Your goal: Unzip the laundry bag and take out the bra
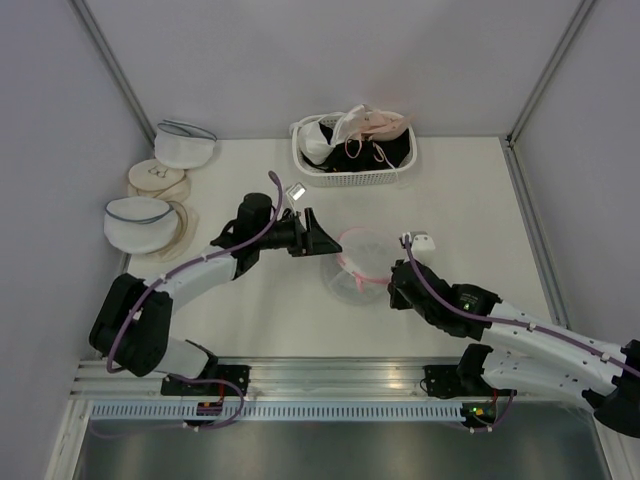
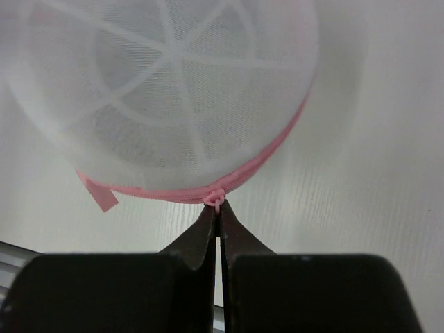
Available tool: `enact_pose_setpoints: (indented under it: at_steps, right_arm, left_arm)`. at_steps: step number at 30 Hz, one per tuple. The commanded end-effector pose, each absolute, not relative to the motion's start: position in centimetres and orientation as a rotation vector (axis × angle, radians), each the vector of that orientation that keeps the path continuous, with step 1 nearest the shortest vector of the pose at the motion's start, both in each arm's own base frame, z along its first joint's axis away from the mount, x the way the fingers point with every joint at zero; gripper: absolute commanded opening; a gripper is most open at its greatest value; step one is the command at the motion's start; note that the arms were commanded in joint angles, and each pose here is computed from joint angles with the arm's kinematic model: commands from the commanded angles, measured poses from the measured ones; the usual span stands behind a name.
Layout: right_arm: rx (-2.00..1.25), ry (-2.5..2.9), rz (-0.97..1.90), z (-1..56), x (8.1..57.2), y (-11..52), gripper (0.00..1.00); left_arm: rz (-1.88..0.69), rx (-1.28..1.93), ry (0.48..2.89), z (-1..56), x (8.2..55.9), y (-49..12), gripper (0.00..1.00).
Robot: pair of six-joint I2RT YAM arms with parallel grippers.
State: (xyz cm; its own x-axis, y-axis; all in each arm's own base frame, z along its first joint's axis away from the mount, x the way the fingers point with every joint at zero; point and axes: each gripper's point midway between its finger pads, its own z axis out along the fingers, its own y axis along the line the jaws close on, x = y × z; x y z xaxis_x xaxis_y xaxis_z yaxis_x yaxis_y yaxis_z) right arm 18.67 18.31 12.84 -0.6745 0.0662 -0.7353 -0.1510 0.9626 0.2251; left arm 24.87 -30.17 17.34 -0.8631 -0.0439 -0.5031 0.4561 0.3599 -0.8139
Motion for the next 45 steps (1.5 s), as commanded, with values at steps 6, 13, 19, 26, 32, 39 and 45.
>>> enact_pose_setpoints:
  at_steps: [6, 13, 19, 26, 32, 39, 45]
  right_arm:
    - [-0.167, 2.3, 0.513, 12.1, 17.8, 21.3, 0.01]
    - [-0.411, 2.199, 1.012, 14.3, 14.8, 28.4, 0.0]
    - [-0.476, 2.158, 1.062, 15.5, 14.8, 29.8, 0.0]
    - [-0.492, 2.136, 1.098, 16.0, 14.5, 30.1, 0.0]
    - [-0.543, 2.165, 1.088, 15.0, 13.7, 29.6, 0.0]
    - [-0.554, 2.197, 1.049, 14.2, 13.5, 28.9, 0.0]
    - [-0.535, 2.342, 0.859, 11.8, 13.6, 26.5, 0.0]
  left_arm:
    - [-1.244, -0.005, 2.067, 20.3, 26.8, -27.8, 1.0]
    - [-1.307, -0.092, 2.14, 18.1, 21.0, -28.2, 1.0]
    - [-1.319, -0.098, 2.238, 15.2, 19.1, -30.0, 1.0]
    - [-1.392, -0.128, 2.234, 14.6, 19.5, -32.1, 1.0]
    - [-1.421, -0.147, 2.186, 15.1, 20.7, -33.5, 0.83]
    - [-1.424, -0.138, 2.191, 14.9, 20.8, -33.7, 0.07]
    - [-1.281, -0.124, 2.169, 15.2, 21.8, -32.1, 0.02]
